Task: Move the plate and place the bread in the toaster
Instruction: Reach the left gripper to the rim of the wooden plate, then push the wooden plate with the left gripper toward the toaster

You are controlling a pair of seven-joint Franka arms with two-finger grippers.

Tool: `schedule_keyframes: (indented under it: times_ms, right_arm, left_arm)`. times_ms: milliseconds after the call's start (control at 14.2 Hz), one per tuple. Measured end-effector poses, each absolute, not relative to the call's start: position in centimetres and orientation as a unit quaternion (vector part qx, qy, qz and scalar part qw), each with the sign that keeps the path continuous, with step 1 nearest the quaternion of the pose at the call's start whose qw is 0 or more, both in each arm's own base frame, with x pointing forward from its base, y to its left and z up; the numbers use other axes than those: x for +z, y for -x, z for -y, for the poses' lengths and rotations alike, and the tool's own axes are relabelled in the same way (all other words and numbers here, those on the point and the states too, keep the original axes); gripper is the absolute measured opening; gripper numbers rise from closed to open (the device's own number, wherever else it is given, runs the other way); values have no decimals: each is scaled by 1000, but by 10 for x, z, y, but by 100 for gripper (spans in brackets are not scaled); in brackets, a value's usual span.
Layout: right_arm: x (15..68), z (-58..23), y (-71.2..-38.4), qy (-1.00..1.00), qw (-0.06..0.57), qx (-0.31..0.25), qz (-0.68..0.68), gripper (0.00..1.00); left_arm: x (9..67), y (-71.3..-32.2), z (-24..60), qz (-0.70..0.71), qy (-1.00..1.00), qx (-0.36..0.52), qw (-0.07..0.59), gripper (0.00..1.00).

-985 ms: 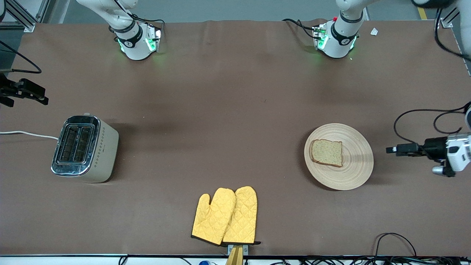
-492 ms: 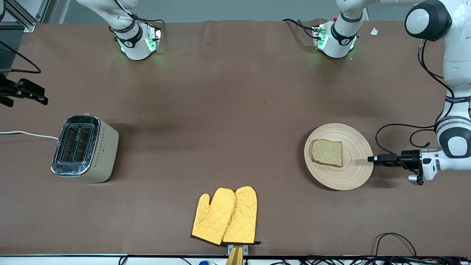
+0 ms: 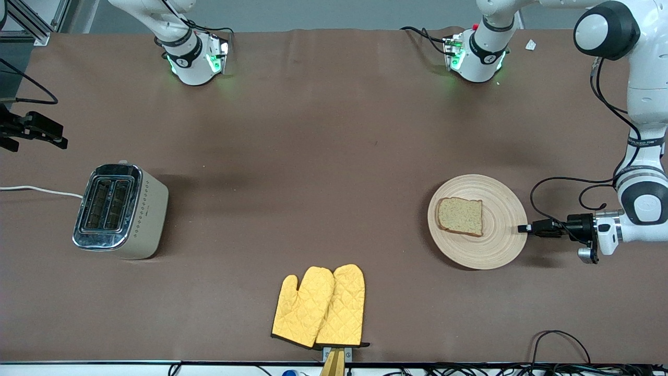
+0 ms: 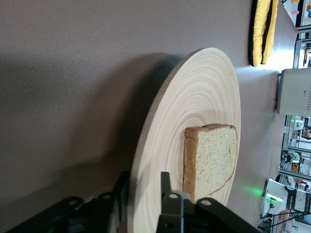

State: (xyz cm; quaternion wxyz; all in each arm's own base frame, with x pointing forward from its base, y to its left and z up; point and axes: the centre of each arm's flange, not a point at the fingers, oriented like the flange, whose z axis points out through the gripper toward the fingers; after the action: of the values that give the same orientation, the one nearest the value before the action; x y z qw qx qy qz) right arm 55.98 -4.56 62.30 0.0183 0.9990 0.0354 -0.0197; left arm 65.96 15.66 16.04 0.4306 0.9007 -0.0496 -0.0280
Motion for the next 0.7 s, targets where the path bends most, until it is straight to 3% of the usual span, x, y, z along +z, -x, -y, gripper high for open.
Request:
schedule_keyframes:
  times_ms: [141, 422, 704]
  right_arm:
    - [624, 44, -560, -999, 18, -19, -37, 100]
    - [632, 44, -560, -999, 19, -10, -37, 100]
    - [632, 47, -560, -999, 20, -11, -36, 100]
  left_arm:
    - [163, -661, -154, 62, -897, -20, 438, 9]
    - [185, -681, -102, 108, -880, -2, 463, 9]
    - [224, -704, 50, 87, -862, -47, 497, 9]
